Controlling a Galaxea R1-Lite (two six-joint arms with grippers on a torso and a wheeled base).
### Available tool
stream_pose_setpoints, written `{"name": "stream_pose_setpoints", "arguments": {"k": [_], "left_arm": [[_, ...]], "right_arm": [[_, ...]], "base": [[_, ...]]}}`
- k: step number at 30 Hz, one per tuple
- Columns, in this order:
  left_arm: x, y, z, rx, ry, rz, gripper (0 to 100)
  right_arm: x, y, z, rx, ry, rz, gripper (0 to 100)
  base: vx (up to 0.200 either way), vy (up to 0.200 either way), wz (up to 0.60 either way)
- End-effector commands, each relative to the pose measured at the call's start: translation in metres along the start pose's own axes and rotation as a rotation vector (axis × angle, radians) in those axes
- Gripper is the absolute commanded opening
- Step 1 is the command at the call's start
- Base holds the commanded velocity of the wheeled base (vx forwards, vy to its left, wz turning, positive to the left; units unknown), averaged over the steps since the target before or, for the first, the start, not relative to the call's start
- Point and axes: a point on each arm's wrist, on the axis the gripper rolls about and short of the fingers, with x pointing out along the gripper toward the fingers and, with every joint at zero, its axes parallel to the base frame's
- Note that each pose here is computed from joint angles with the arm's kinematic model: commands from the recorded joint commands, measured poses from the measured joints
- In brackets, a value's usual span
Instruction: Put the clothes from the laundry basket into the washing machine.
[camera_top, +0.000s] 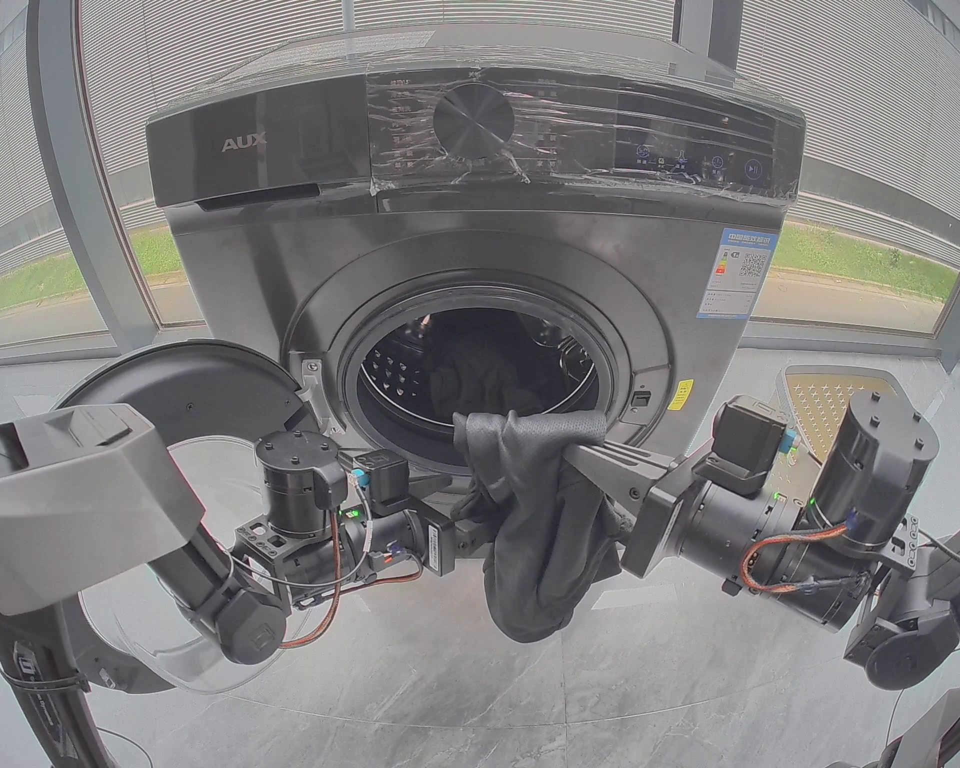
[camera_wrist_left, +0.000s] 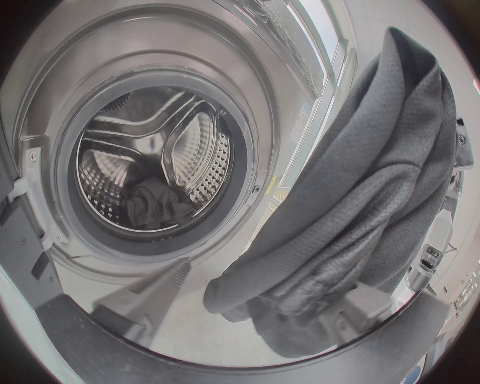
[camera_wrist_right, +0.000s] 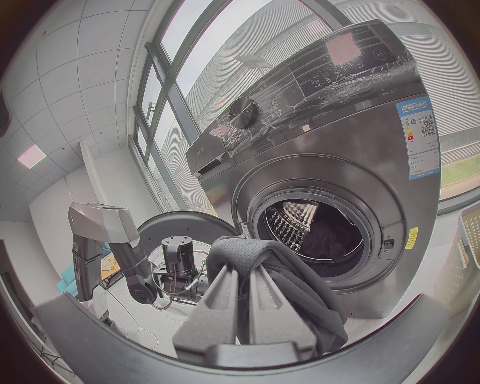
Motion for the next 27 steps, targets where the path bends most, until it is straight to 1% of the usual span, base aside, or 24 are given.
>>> {"name": "stream_pose_setpoints", "arguments": {"k": [1,6,7,11,12,16,17,18,19,20,21,22,23,24,26,27], "left_arm": [[0.014,0.004,-0.014,-0.001,-0.001,-0.010,0],[0.013,0.003,-0.011,0.004,-0.021,-0.015,0],[0.012,0.002,-0.008,0.010,-0.040,-0.018,0],[0.009,0.002,-0.008,0.011,-0.050,-0.017,0],[0.003,0.001,-0.005,0.015,-0.067,-0.014,0],[-0.014,-0.002,0.011,0.025,-0.108,-0.005,0],[-0.019,-0.003,0.019,0.031,-0.133,0.006,0],[-0.019,-0.003,0.019,0.031,-0.133,0.006,0],[-0.030,-0.002,0.033,0.042,-0.176,0.027,0],[-0.032,-0.001,0.035,0.044,-0.184,0.034,0],[-0.041,-0.002,0.046,0.054,-0.220,0.051,0],[-0.046,-0.004,0.052,0.058,-0.240,0.061,0],[-0.050,-0.006,0.057,0.061,-0.256,0.070,0],[-0.054,-0.008,0.060,0.063,-0.268,0.077,0],[-0.059,-0.010,0.063,0.065,-0.278,0.090,0],[-0.061,-0.012,0.064,0.067,-0.283,0.096,0]], "right_arm": [[-0.001,0.000,-0.001,-0.001,0.005,0.001,0],[-0.001,0.000,-0.003,0.001,0.011,-0.001,0],[0.000,0.000,-0.003,0.001,0.009,0.000,0],[0.000,-0.002,-0.003,0.001,0.012,-0.004,0],[0.001,-0.005,-0.003,-0.001,0.013,-0.012,0],[0.004,-0.012,-0.004,-0.003,0.017,-0.042,0],[0.007,-0.017,-0.006,-0.008,0.024,-0.059,0],[0.007,-0.017,-0.006,-0.008,0.024,-0.059,0],[0.008,-0.021,-0.009,-0.010,0.033,-0.072,0],[0.008,-0.021,-0.009,-0.010,0.033,-0.072,0],[0.008,-0.024,-0.010,-0.011,0.039,-0.080,0],[0.008,-0.025,-0.010,-0.013,0.039,-0.086,0],[0.010,-0.027,-0.011,-0.013,0.040,-0.091,100],[0.012,-0.028,-0.011,-0.011,0.041,-0.101,100],[0.014,-0.038,-0.014,-0.014,0.056,-0.141,100],[0.014,-0.045,-0.018,-0.020,0.071,-0.175,100]], "base": [[0.000,0.000,0.00],[0.000,0.000,0.00],[0.000,0.000,0.00],[0.000,0.000,0.00],[0.000,0.000,0.00],[0.000,0.000,0.00],[0.000,0.000,0.00],[0.000,0.000,0.00],[0.000,0.000,0.00],[0.000,0.000,0.00],[0.000,0.000,0.00],[0.000,0.000,0.00],[0.000,0.000,0.00],[0.000,0.000,0.00],[0.000,0.000,0.00],[0.000,0.000,0.00]]}}
